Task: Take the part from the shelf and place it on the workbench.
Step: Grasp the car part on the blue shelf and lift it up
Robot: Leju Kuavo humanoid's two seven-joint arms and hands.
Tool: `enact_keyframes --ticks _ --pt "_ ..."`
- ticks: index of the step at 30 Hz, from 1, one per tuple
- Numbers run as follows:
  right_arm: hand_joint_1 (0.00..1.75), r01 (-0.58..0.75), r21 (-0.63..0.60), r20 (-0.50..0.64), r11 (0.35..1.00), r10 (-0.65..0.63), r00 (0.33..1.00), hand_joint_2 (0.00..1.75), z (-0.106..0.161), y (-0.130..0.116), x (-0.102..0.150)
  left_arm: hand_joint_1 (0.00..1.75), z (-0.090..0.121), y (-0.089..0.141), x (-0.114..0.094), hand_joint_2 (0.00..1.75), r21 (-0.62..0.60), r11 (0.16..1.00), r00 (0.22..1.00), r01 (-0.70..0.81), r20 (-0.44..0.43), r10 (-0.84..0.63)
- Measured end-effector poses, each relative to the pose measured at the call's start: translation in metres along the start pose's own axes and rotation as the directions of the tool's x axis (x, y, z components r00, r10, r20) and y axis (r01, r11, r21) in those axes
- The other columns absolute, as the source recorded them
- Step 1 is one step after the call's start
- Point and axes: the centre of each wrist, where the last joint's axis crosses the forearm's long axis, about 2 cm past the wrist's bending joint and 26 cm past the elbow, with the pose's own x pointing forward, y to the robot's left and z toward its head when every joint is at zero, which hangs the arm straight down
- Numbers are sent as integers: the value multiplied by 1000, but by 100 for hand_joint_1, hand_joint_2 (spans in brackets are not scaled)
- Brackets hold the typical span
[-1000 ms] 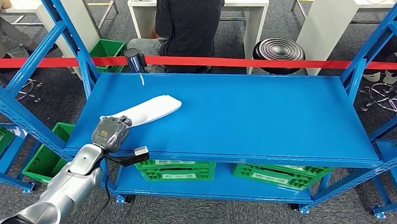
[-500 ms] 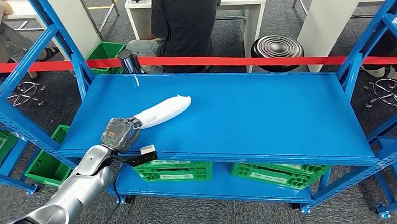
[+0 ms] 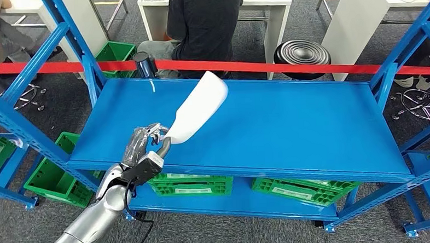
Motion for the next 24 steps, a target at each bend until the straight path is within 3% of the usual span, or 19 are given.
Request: enact_keyframes --ticks 10,17,24 --pt "0 -15 2 2 1000 15 1000 0 1 -4 -1 175 6 -10 63 175 -16 938 912 -345 232 339" --pt "0 -22 17 0 1000 22 1000 0 2 0 -1 175 19 -16 100 175 -152 763 708 -628 295 642" --pt "0 -19 38 8 999 18 1000 0 2 9 4 175 23 -14 125 175 -316 596 511 -739 314 800"
